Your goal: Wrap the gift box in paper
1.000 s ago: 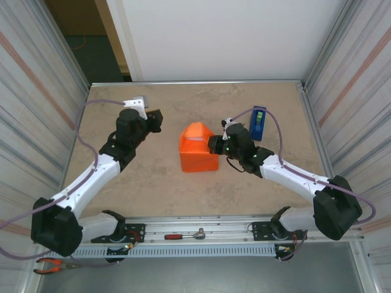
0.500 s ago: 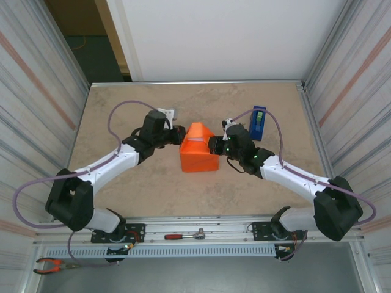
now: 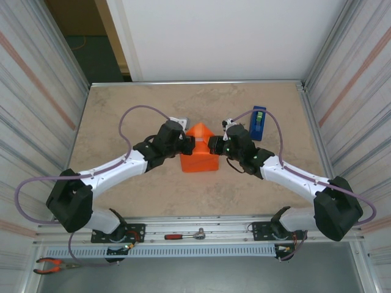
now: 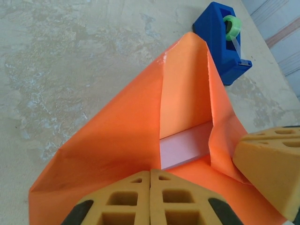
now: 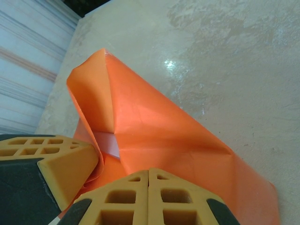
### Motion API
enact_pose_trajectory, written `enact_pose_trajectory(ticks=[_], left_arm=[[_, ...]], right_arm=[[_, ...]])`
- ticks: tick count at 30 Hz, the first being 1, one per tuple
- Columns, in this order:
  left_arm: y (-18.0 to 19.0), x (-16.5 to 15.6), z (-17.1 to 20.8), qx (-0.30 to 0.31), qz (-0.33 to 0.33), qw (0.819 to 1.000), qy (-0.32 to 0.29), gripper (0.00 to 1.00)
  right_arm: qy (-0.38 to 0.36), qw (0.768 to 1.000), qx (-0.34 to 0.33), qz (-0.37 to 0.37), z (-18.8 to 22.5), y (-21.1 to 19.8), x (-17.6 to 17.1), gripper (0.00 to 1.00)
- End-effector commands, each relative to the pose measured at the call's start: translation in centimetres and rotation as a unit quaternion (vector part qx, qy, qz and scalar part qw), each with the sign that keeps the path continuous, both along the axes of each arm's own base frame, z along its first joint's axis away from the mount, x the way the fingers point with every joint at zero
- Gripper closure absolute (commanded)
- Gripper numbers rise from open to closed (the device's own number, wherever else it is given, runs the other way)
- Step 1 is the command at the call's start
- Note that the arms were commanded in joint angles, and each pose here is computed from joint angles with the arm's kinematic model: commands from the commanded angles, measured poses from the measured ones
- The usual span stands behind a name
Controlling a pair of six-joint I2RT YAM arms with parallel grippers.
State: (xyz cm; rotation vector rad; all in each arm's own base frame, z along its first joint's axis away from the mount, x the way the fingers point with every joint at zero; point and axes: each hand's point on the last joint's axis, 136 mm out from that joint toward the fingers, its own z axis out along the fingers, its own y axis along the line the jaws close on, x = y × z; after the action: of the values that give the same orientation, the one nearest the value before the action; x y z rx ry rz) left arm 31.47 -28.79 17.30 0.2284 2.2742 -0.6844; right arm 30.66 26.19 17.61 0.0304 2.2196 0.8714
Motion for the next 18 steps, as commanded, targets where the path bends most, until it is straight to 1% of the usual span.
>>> enact_pose_trajectory(ticks=[1,4,7,10,12,18], left_arm=[[0.6,0.0,-2.6,0.027,0.023,0.999,0.026,0.93],[1.0,0.0,-3.4,0.043,0.024,0.999,0.024,0.93],[1.4,0.0,-3.5,0.057,0.022,0.998,0.016,0.93],[1.4,0.0,-3.3,0.06,0.013,0.998,0.008,0.93],[1.4,0.2,-3.1,0.06,0.008,0.998,0.002,0.93],[1.1,0.7,-2.5,0.055,-0.011,0.998,-0.004,0.96]], right_arm=[[0.112,0.992,-0.052,0.02,-6.1,-1.1,-3.5,1.0],[0.1,0.994,-0.029,0.034,-3.5,-0.8,-2.8,1.0],[0.072,0.997,-0.007,0.034,-0.1,-1.5,-1.6,1.0],[0.052,0.998,0.006,0.034,1.9,-2.3,-0.7,1.0],[0.051,0.998,0.007,0.036,2.2,-2.6,-0.4,1.0],[0.065,0.996,0.008,0.066,0.1,-1.4,-1.0,1.0]])
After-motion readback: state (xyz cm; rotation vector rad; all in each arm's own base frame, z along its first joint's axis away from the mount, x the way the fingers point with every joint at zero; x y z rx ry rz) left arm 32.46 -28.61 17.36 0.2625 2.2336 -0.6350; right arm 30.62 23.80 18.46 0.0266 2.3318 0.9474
